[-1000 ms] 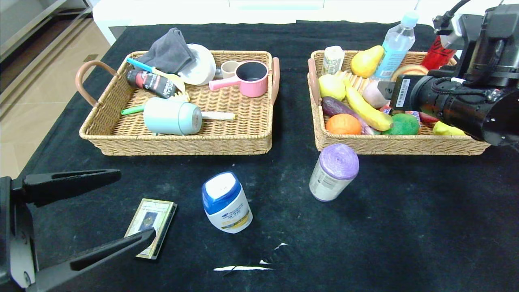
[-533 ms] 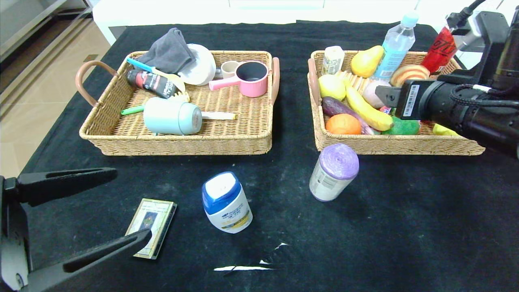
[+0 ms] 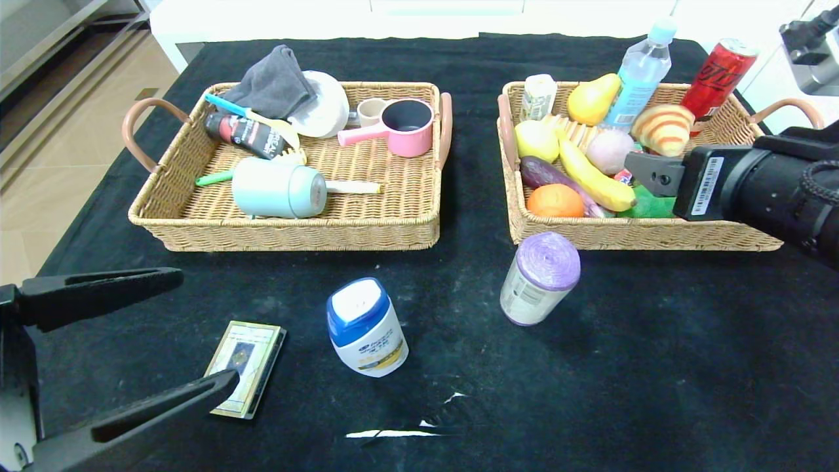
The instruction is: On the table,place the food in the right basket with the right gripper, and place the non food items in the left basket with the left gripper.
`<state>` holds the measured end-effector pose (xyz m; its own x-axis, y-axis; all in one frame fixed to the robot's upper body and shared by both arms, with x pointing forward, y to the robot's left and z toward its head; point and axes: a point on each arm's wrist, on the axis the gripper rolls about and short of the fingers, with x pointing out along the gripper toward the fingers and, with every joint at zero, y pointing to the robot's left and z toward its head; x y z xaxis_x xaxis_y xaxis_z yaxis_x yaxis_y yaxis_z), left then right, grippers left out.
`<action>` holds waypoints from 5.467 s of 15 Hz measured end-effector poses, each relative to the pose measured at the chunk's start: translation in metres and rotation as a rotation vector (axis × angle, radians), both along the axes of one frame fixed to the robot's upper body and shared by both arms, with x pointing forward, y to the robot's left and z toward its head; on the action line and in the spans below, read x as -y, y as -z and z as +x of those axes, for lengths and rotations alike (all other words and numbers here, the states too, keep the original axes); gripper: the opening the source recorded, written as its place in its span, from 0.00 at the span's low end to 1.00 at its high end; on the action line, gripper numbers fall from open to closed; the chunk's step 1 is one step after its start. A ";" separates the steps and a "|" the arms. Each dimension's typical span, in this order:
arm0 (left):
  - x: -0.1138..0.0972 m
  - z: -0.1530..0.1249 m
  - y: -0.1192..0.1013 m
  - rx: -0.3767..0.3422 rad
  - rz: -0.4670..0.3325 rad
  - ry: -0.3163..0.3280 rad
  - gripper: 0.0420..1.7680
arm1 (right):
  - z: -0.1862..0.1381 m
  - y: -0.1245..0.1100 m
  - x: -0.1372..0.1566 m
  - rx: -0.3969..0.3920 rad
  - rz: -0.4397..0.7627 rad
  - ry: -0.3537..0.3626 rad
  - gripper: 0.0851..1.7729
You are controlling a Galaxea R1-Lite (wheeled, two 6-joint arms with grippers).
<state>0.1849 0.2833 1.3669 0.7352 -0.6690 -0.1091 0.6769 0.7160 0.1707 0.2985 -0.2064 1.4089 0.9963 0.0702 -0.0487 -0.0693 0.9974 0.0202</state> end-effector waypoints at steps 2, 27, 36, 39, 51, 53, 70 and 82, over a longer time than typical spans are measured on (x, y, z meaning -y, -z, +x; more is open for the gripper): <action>0.000 0.000 0.000 0.000 -0.001 0.000 0.97 | -0.009 0.005 0.004 -0.008 -0.018 -0.013 0.95; -0.002 -0.003 -0.003 0.018 -0.004 -0.014 0.97 | -0.032 0.012 -0.096 -0.212 -0.028 -0.094 0.96; -0.001 -0.002 -0.001 0.010 0.001 -0.015 0.97 | -0.006 0.033 -0.106 -0.271 0.011 -0.049 0.96; -0.001 -0.001 -0.001 0.007 0.001 -0.014 0.97 | 0.000 0.041 -0.111 -0.288 0.010 -0.040 0.96; -0.001 0.000 0.000 0.003 0.005 -0.014 0.97 | 0.020 0.053 -0.116 -0.331 0.045 -0.041 0.56; -0.001 0.000 0.000 0.004 0.005 -0.014 0.97 | 0.020 0.054 -0.117 -0.331 0.043 -0.042 0.52; -0.002 -0.003 -0.002 0.019 0.004 -0.013 0.97 | -0.004 0.026 -0.190 -0.231 -0.006 -0.248 0.48; -0.003 -0.006 -0.003 0.034 0.002 -0.012 0.97 | 0.010 0.044 -0.210 -0.243 -0.027 -0.226 0.55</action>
<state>0.1789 0.2864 1.3698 0.7467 -0.6597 -0.0853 0.6618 0.7237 0.1955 0.3088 0.0031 1.3649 0.9146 0.2835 -0.2882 -0.2852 0.9577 0.0369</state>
